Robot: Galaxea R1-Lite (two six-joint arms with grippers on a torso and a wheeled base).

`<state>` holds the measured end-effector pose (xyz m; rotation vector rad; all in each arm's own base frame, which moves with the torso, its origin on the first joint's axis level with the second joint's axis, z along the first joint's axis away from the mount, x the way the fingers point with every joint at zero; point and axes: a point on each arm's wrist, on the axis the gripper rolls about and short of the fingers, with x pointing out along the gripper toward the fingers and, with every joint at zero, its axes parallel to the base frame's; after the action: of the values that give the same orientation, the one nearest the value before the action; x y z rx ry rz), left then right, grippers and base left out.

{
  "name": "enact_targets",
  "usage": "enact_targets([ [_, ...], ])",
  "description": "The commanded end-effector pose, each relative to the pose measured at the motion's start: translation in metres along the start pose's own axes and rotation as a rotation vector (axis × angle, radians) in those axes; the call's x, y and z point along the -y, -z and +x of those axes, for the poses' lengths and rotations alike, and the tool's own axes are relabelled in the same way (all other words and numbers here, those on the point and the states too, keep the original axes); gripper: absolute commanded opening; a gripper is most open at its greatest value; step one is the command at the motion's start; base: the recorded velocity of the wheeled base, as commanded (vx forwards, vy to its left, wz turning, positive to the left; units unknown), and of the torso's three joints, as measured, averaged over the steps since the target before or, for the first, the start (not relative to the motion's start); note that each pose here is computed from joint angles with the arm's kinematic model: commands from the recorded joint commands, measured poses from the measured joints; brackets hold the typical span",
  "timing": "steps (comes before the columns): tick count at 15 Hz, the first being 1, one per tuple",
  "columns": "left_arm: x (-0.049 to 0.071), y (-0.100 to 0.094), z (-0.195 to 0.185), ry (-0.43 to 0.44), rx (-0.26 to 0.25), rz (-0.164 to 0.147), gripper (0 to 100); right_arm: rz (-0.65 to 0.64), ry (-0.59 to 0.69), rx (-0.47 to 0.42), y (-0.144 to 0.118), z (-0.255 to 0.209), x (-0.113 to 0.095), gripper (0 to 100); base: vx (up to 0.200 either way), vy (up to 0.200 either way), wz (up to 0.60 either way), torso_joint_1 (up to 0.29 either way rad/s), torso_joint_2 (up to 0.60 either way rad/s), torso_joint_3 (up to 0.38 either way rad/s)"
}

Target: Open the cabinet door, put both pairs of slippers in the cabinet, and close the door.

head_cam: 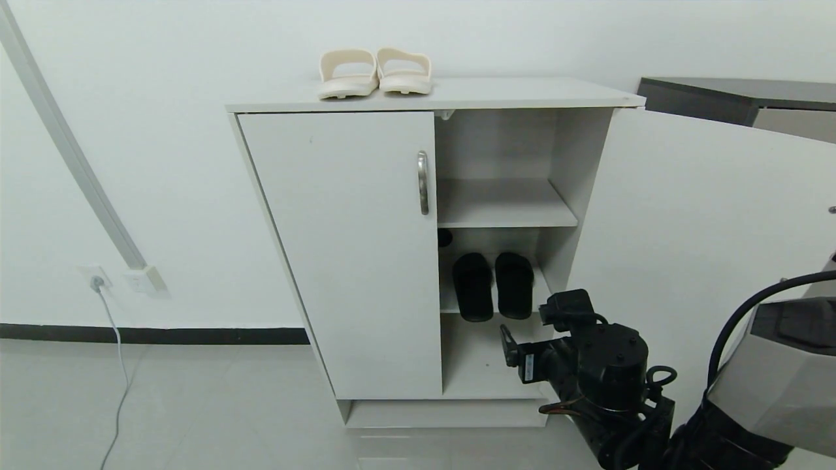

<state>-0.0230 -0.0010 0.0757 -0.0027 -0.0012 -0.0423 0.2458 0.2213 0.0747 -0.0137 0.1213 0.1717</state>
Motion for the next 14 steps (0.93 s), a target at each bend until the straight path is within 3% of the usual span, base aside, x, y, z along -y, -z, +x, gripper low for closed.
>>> enact_targets([
  [1,0.0,0.0,0.0,-0.001,-0.001,0.0,0,-0.007,0.0,-0.009,0.003,-0.001,0.0,100,0.0,0.2,0.0,0.007,0.0,0.007],
  [13,0.0,0.0,0.0,0.002,-0.001,0.001,0,-0.019,-0.021,-0.023,0.014,-0.001,-0.003,100,0.0,0.2,0.0,0.004,0.0,0.0],
  [14,0.0,0.0,0.0,0.002,-0.001,0.004,0,-0.015,-0.021,-0.017,0.013,0.0,-0.003,100,0.0,0.0,0.0,0.0,0.0,0.0],
])
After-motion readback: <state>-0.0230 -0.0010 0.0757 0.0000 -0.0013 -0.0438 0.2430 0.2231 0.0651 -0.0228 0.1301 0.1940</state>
